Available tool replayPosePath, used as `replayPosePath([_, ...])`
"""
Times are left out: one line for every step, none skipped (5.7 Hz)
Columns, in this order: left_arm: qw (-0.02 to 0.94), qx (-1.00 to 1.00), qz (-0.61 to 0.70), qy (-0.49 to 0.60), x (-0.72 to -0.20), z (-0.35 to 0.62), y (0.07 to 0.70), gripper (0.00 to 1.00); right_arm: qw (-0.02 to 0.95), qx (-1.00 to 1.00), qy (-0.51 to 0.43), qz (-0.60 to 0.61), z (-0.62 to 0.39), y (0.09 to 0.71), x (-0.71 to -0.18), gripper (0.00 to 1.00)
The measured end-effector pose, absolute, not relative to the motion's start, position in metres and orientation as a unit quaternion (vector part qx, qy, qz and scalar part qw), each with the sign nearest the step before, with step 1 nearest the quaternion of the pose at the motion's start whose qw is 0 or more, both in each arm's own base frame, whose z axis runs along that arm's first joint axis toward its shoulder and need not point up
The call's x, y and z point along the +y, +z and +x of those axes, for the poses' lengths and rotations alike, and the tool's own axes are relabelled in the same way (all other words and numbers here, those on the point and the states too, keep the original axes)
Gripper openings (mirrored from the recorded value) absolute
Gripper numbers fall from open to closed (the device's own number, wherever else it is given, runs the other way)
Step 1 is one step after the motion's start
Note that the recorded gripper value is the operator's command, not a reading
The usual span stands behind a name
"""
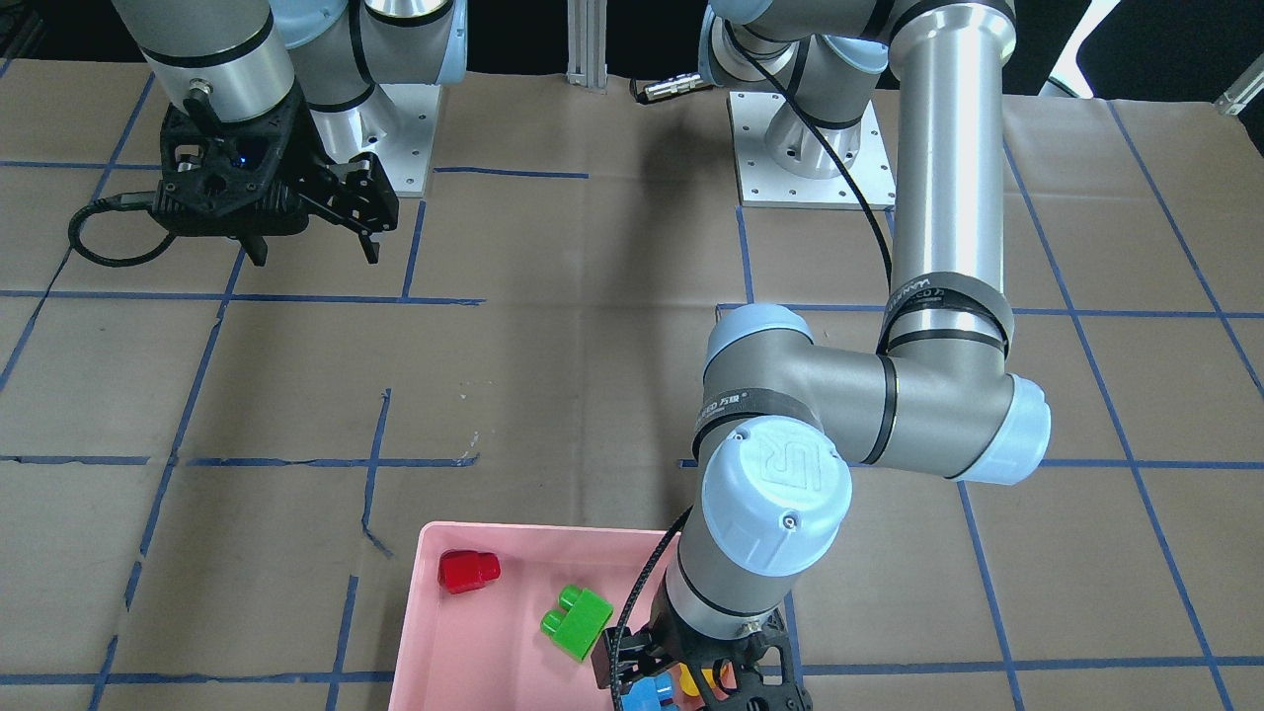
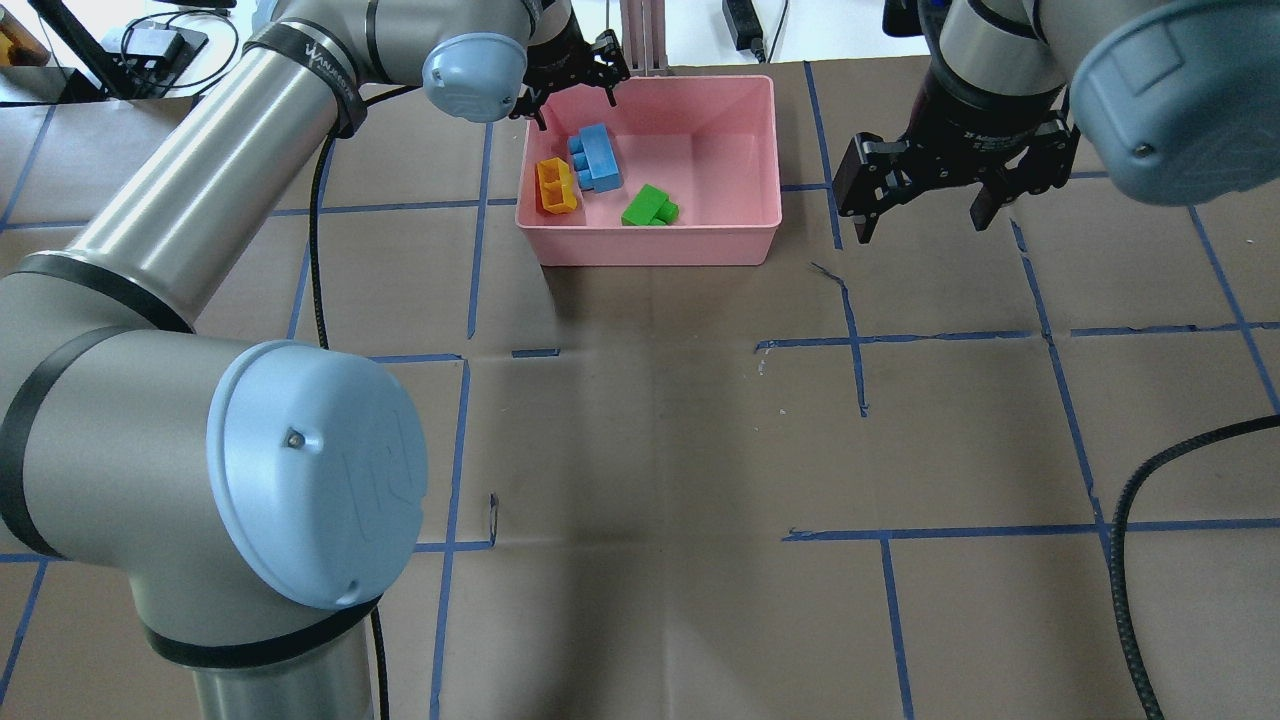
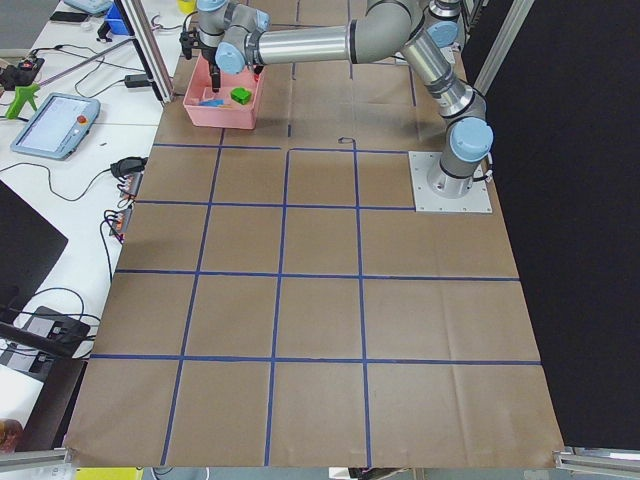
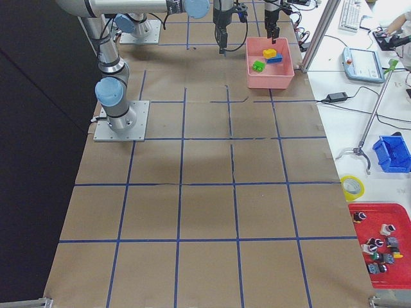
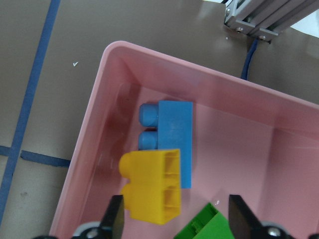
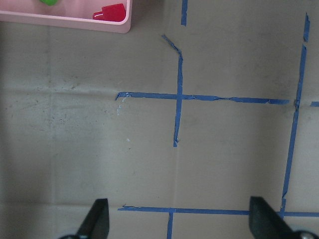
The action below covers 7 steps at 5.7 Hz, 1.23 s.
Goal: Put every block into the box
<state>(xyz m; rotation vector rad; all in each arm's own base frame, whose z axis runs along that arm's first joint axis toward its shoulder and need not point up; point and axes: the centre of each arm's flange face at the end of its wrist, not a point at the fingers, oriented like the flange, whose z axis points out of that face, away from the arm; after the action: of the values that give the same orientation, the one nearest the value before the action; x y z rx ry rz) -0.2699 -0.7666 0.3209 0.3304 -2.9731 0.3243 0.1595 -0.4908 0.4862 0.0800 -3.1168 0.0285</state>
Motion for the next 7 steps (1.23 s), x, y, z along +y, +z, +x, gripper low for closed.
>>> replayPosePath([0.062,-0.988,0.091,0.106,-0.76,-0.254,0.349,1.0,0.01,-1.0,0.013,0.02,0.16,0.486,-0.491,1.0])
replayPosePath([0.051,-0.993,0.062,0.088,-0.746,-0.225,0.386,1.0,0.009,-1.0,0.018,0.011,0.16,0.487,-0.492,1.0])
replayPosePath([0.041,-0.997,0.027,0.066,-0.72,-0.198,0.424,1.0,0.008,-1.0,0.017,-0.001,0.16,0.484,-0.493,1.0])
replayPosePath([0.035,-0.998,-0.004,0.048,-0.68,-0.173,0.456,1.0,0.006,-1.0,0.015,-0.005,0.161,0.482,-0.494,1.0])
replayPosePath([0.031,-0.998,-0.031,0.035,-0.63,-0.148,0.475,1.0,0.005,-1.0,0.015,-0.006,0.161,0.48,-0.493,1.0])
replayPosePath([0.03,-0.998,-0.049,0.032,-0.576,-0.127,0.487,1.0,0.005,-1.0,0.012,-0.007,0.161,0.476,-0.491,1.0])
replayPosePath([0.029,-0.997,-0.06,0.033,-0.534,-0.115,0.493,1.0,0.006,-1.0,0.009,-0.007,0.161,0.473,-0.49,1.0])
